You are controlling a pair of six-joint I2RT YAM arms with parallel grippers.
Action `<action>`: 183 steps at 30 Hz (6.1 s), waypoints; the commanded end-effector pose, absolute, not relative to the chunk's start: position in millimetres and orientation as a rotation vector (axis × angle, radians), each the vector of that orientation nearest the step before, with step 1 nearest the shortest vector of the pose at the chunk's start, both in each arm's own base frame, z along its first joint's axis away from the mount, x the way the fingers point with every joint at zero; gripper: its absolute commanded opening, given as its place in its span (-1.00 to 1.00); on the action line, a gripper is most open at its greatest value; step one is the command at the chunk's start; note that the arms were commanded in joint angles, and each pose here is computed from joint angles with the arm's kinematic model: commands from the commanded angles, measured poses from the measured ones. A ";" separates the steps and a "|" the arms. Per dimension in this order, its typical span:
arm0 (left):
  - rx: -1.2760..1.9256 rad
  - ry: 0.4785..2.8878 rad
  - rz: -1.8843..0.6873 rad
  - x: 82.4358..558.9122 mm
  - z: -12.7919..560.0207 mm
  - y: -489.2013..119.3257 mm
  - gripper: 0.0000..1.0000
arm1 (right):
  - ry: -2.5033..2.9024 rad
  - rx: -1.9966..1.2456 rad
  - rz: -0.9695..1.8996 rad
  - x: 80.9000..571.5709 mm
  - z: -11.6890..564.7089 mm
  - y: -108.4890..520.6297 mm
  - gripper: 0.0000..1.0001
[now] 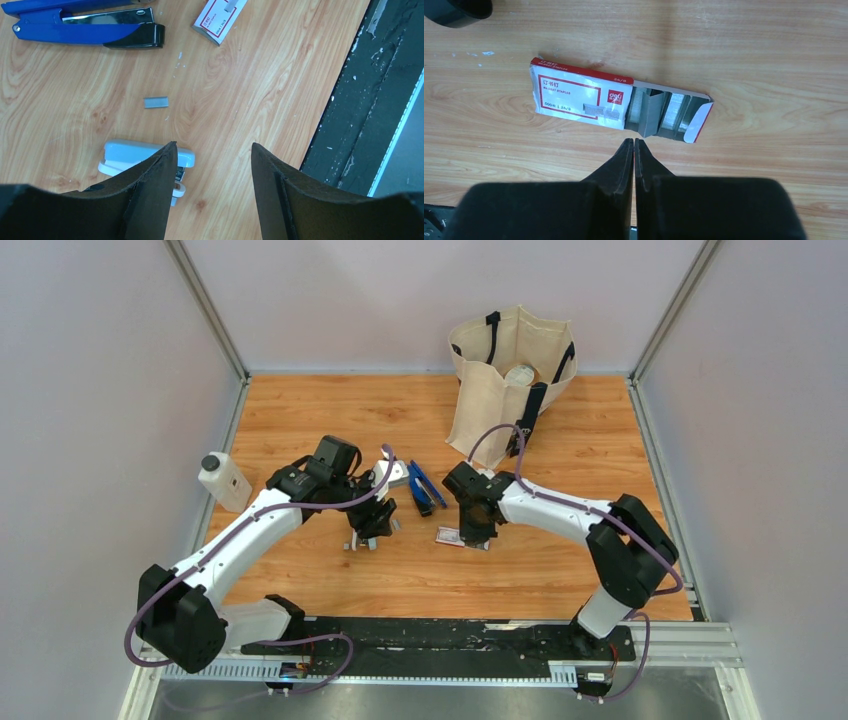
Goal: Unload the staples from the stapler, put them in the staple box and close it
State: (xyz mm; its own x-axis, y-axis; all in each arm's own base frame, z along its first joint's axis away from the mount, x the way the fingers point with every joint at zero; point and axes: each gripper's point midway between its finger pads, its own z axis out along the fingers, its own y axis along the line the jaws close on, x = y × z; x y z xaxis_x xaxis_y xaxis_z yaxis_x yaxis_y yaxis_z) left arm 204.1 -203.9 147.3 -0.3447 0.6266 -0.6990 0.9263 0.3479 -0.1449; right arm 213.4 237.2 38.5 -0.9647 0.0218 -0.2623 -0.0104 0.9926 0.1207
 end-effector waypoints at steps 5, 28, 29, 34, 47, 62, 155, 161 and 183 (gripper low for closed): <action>1.390 2.040 -0.740 201.6 149.4 -208.3 0.28 | 2.779 0.060 0.195 227.2 65.6 217.8 -0.88; 1.393 2.044 -0.734 204.3 148.7 -208.9 0.28 | 2.841 0.065 0.293 221.5 39.1 233.0 -0.98; 1.394 2.042 -0.732 204.1 149.0 -209.0 0.28 | 2.839 0.065 0.296 222.5 38.9 234.0 -0.99; 1.394 2.045 -0.732 204.0 148.7 -208.4 0.28 | 2.844 0.062 0.309 225.3 36.1 239.2 -0.99; 1.399 2.049 -0.735 203.1 146.9 -208.6 0.28 | 2.824 0.057 0.306 231.1 45.2 241.0 -1.00; 1.538 2.028 -0.584 221.9 122.0 -205.9 0.28 | 2.720 0.057 0.292 275.4 78.8 230.0 -0.78; 2.858 0.948 -0.035 251.1 10.5 -228.2 -0.35 | 2.667 0.212 0.514 275.9 88.5 178.4 -0.77; 2.777 1.000 -0.011 250.6 23.4 -241.8 -0.46 | 2.679 0.196 0.493 273.6 86.5 175.8 -0.76; 2.088 1.471 -0.522 178.5 197.6 -275.6 -0.38 | 2.820 0.220 0.281 265.2 13.8 155.6 -0.78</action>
